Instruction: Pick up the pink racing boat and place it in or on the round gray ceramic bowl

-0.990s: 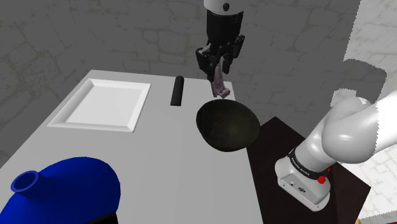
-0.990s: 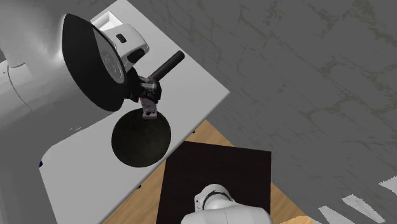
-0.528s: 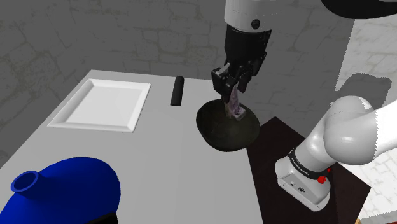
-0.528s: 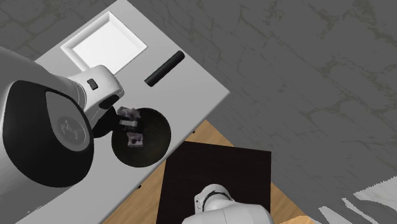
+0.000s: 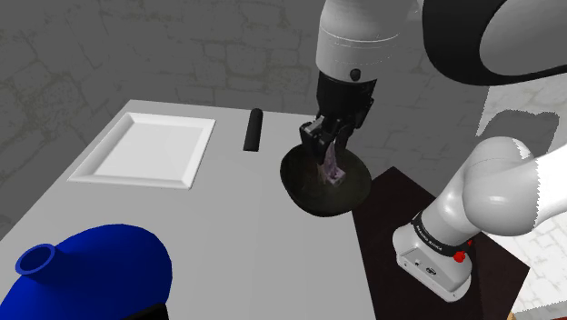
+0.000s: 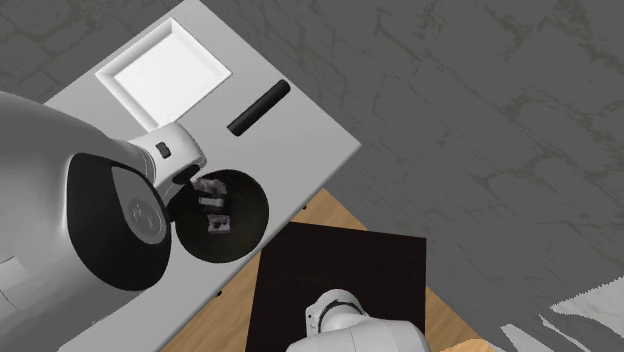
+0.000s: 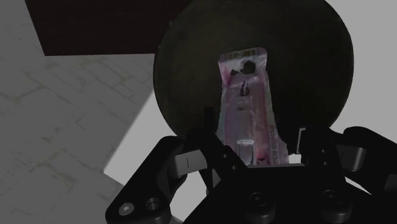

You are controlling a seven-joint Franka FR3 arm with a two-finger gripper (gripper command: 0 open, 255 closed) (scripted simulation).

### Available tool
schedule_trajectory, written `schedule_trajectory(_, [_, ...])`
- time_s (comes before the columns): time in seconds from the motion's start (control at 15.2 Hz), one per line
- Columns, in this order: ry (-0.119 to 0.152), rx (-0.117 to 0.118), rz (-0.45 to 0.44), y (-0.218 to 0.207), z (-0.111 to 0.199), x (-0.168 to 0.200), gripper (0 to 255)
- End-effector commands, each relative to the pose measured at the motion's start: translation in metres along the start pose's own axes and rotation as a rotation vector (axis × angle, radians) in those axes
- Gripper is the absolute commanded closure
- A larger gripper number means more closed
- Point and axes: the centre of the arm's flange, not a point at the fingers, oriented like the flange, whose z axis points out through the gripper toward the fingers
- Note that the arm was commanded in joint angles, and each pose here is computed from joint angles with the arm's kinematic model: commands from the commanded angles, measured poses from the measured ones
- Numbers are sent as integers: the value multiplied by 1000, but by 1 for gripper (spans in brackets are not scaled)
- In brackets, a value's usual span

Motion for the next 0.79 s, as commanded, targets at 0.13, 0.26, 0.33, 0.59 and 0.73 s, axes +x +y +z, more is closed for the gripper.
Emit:
schedule_trajectory(0.13, [0,0,0,-3,21,-1,255])
schedule_trajectory(0.26, [0,0,0,-5,31,-1,255])
schedule_trajectory(0.33, [0,0,0,-5,35,-1,255])
schedule_trajectory(0.59, [0,0,0,-5,35,-1,255])
schedule_trajectory(0.73, [0,0,0,-5,35,-1,255])
